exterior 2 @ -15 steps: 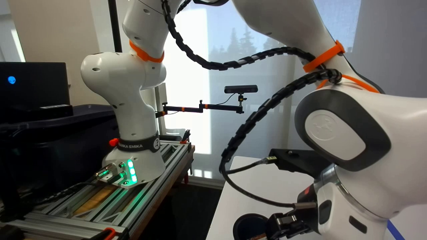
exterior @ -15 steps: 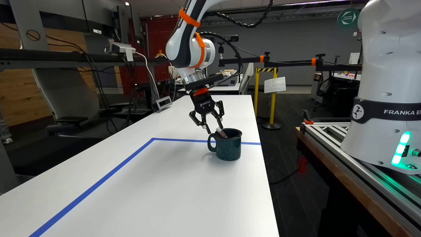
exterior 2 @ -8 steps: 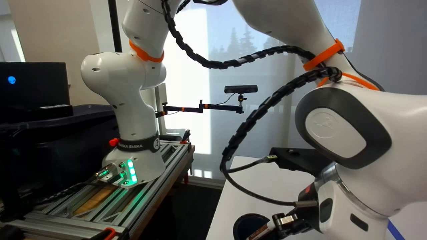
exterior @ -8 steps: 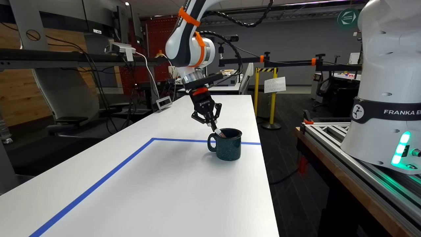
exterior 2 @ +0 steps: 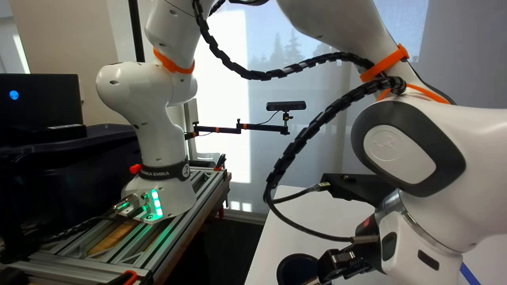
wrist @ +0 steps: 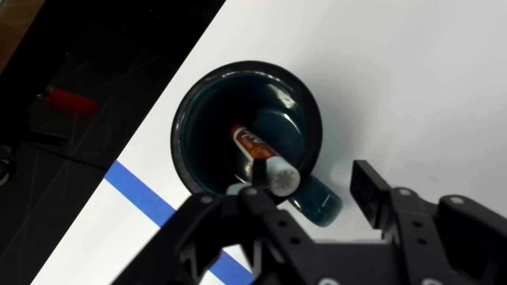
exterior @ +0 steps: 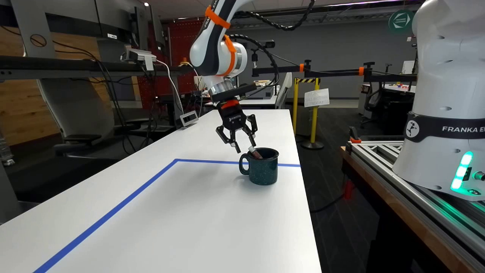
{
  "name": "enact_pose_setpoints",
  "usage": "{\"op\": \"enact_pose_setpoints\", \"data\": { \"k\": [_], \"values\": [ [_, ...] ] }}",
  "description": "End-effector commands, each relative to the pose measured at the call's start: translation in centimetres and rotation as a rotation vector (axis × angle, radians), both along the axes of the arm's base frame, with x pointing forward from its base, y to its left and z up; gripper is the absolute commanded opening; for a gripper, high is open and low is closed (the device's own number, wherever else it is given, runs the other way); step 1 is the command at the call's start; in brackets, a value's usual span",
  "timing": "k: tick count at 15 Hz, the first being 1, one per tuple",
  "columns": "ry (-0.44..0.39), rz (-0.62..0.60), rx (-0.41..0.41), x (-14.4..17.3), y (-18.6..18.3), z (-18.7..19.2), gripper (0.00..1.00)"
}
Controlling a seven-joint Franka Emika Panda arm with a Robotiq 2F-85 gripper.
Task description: Remove the marker from the mug
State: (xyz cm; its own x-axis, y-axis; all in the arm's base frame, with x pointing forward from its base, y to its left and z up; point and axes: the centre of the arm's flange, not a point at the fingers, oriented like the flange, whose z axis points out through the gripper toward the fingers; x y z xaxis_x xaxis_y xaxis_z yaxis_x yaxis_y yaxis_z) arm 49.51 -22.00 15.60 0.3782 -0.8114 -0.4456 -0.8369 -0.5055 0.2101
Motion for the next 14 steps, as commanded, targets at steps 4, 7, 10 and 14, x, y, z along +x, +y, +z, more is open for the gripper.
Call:
{"op": "enact_pose_setpoints", "data": {
  "k": [4,7,10,14],
  "values": [
    [0.002,0.072,-0.045,-1.2,0.84,1.89,1.0],
    [0.01,0.082,-0.045,-1.27,0.99,1.69,0.99],
    [0.03,0.093,-0.025,-1.53,1.18,1.27,0.98],
    [0.056,0.13,-0.006,-1.94,1.78,0.92,1.0]
  ]
}}
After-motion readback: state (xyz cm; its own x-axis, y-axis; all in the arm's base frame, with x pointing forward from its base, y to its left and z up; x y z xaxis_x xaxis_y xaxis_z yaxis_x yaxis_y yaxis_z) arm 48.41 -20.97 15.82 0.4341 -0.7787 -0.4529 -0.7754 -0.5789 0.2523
